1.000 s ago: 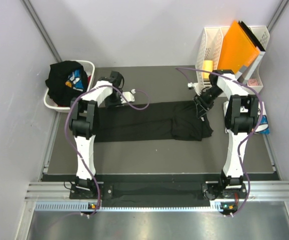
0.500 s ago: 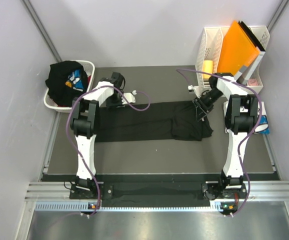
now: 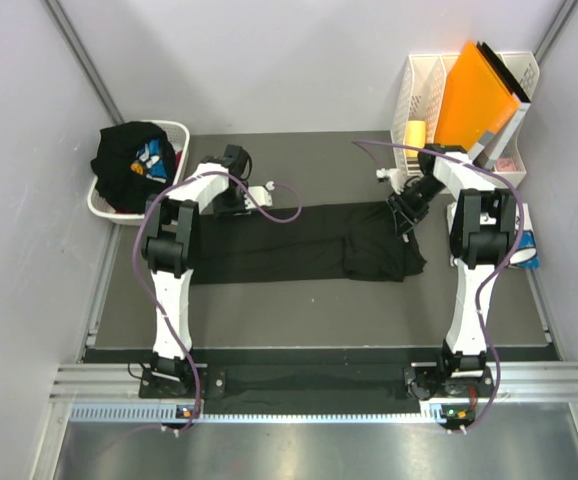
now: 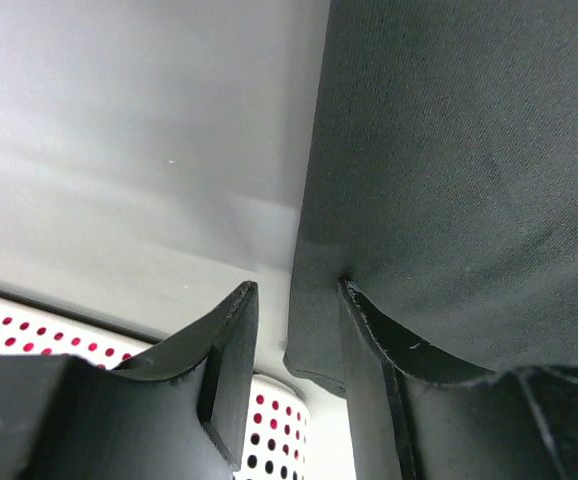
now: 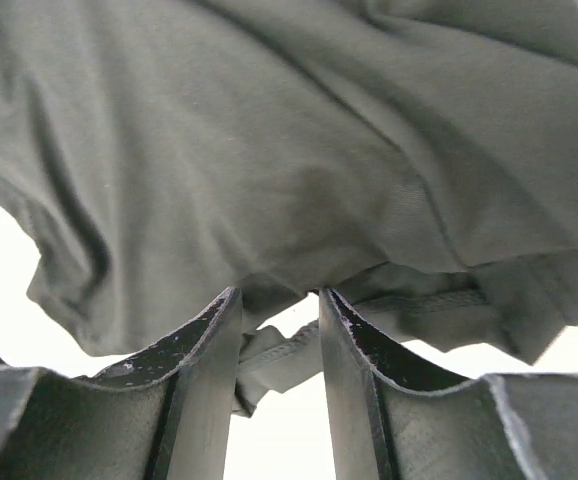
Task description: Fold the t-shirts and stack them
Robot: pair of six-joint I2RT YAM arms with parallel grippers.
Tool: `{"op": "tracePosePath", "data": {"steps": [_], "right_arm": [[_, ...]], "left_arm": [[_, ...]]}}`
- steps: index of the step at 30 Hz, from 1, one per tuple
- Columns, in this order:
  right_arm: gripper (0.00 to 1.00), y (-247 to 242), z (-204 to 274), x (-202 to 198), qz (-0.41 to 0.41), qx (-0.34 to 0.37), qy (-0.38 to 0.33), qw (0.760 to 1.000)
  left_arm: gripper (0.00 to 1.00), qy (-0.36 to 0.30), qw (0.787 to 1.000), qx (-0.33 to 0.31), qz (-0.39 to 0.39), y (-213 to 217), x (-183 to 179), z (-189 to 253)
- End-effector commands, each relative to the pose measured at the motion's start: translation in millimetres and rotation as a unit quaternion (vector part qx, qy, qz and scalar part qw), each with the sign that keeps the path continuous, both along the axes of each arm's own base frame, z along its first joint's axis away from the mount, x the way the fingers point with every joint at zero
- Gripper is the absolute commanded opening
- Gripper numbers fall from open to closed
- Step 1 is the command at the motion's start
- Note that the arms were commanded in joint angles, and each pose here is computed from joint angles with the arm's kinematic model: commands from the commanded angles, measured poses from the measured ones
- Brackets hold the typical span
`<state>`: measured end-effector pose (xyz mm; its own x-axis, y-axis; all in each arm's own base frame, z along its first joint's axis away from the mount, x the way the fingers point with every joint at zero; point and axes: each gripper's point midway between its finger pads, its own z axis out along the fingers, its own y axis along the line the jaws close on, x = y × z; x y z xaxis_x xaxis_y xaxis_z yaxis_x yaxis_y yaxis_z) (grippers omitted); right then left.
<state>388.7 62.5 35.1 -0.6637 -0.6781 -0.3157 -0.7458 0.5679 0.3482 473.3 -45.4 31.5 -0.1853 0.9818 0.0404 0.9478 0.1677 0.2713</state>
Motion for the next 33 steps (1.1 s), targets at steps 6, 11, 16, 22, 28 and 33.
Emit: {"op": "tracePosePath", "data": {"steps": [6, 11, 16, 22, 28, 33], "right_arm": [[0.37, 0.6, 9.0, 8.0, -0.007, 0.017, -0.015, 1.000], [0.15, 0.4, 9.0, 8.5, 0.001, 0.018, -0.016, 1.000], [0.00, 1.5, 9.2, 3.5, 0.004, 0.022, -0.008, 1.000], [0.00, -3.7, 27.2, -8.5, 0.028, 0.012, -0.011, 0.999], [0.00, -24.2, 45.4, -14.8, 0.026, 0.001, -0.021, 0.999], [0.00, -24.5, 49.8, -15.2, 0.021, 0.004, -0.023, 1.000]], "left_arm": [[0.43, -0.009, 1.000, -0.006, -0.009, -8.3, 8.8, -0.3], [0.43, -0.006, 1.000, -0.005, -0.008, -8.7, 8.5, -3.3], [0.43, -0.007, 1.000, -0.002, -0.006, -10.2, 10.3, -7.9], [0.37, 0.013, 1.000, 0.024, 0.006, -4.5, 5.5, -35.2], [0.30, 0.019, 0.999, 0.027, 0.009, -5.5, 4.1, -46.2], [0.21, 0.040, 0.998, 0.039, 0.010, -4.2, -4.9, -55.6]]}}
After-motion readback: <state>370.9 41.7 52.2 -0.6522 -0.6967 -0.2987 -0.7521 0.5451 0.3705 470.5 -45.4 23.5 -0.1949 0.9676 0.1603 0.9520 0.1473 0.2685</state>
